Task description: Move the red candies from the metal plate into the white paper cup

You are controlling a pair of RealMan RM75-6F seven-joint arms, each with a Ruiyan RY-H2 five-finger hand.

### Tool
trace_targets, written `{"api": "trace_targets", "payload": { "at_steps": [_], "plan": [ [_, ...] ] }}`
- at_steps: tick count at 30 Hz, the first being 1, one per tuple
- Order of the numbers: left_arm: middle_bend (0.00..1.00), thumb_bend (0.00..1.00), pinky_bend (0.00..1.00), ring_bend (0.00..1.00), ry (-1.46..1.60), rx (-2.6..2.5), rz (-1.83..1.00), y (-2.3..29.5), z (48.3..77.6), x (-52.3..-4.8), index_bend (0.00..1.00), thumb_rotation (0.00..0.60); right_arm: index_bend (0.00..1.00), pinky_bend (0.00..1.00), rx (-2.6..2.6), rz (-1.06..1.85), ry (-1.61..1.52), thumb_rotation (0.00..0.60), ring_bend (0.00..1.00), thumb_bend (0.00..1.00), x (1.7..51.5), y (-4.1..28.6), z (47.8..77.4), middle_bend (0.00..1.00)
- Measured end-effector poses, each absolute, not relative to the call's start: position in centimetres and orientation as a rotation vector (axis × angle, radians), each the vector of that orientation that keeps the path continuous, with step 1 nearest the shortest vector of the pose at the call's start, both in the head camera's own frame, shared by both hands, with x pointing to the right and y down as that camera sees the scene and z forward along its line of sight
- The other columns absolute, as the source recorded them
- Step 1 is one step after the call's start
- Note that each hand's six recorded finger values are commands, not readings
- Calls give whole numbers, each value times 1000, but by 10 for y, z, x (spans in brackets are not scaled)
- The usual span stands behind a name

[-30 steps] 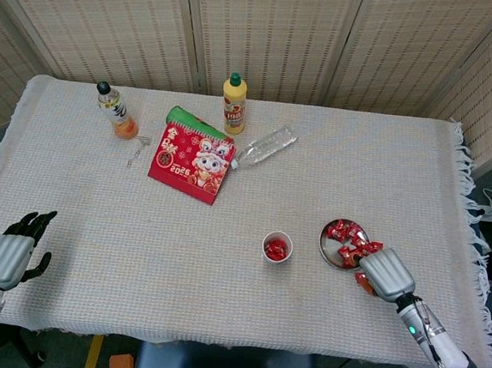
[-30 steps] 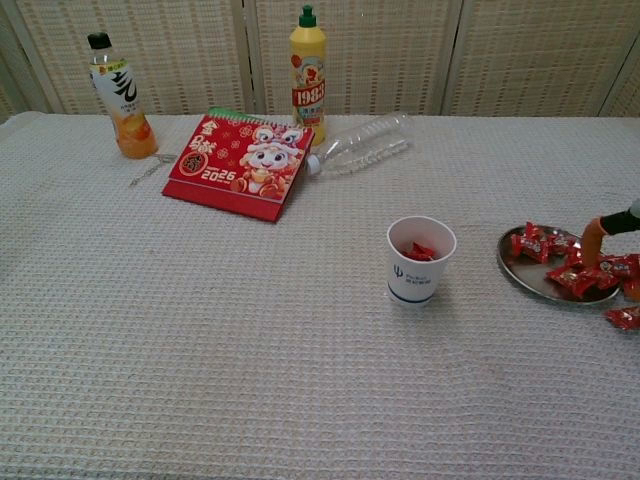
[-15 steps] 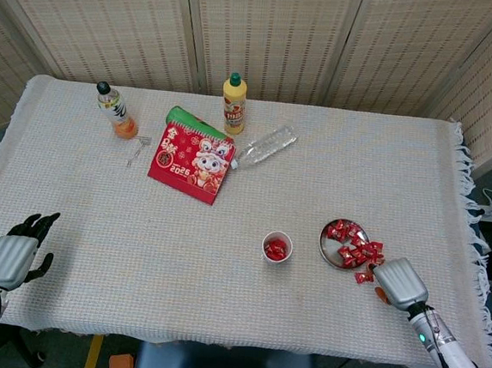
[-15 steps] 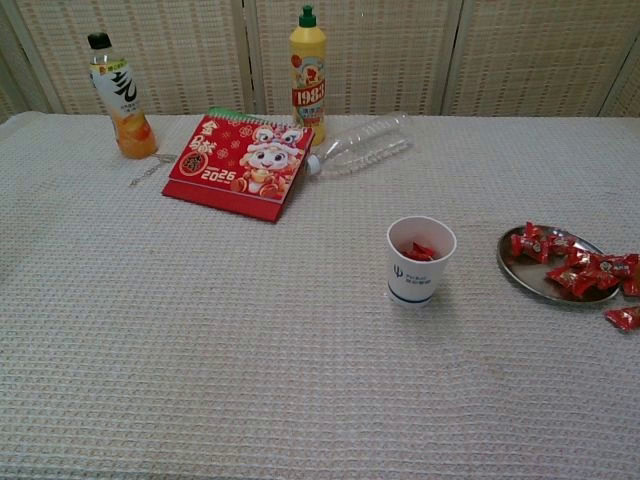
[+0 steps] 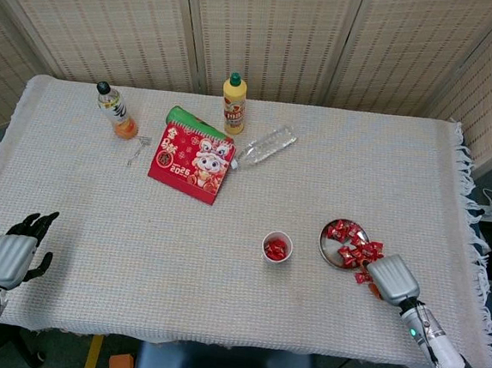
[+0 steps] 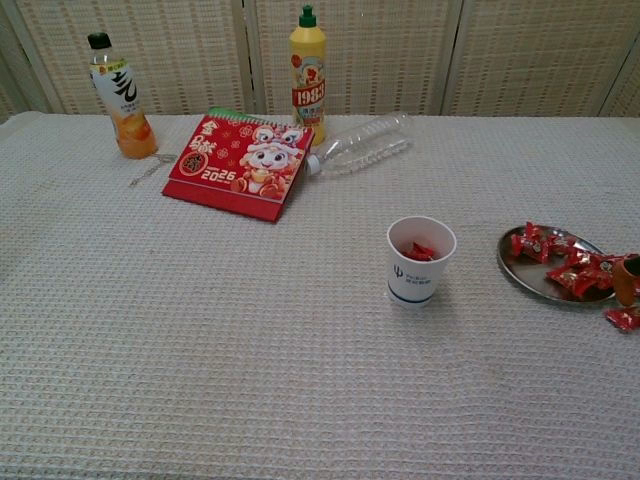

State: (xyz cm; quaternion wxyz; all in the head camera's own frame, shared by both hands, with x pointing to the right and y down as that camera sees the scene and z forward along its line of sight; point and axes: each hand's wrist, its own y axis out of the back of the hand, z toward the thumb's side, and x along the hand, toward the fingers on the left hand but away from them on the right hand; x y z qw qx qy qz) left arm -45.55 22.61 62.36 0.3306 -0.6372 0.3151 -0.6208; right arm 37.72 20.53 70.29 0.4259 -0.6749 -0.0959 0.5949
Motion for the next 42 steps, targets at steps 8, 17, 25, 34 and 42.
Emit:
{"api": "trace_targets", "payload": {
  "at_steps": [8, 17, 25, 34, 42],
  "plan": [
    [121, 477, 235, 72, 821, -1669, -1626, 226, 624, -456, 0, 600, 469, 1000, -1685, 1489, -240, 600, 930, 258, 376, 208, 708, 1000],
    [122, 477, 235, 72, 827, -1672, -1624, 226, 624, -457, 0, 600, 494, 1000, -1693, 1482, -250, 600, 937, 259, 371, 210, 712, 1000],
    [121, 477, 235, 73, 832, -1678, -1615, 225, 622, -457, 0, 600, 534, 1000, -1702, 1487, -259, 600, 942, 258, 368, 210, 716, 1000],
    [121, 478, 235, 72, 833, -1683, -1608, 225, 621, -457, 0, 600, 582, 1000, -1718, 1494, -258, 600, 943, 294, 366, 212, 719, 1000],
    [122, 477, 235, 72, 832, -1680, -1604, 226, 621, -457, 0, 600, 597, 1000, -1718, 1468, -311, 600, 943, 315, 366, 208, 708, 1000]
  ]
}}
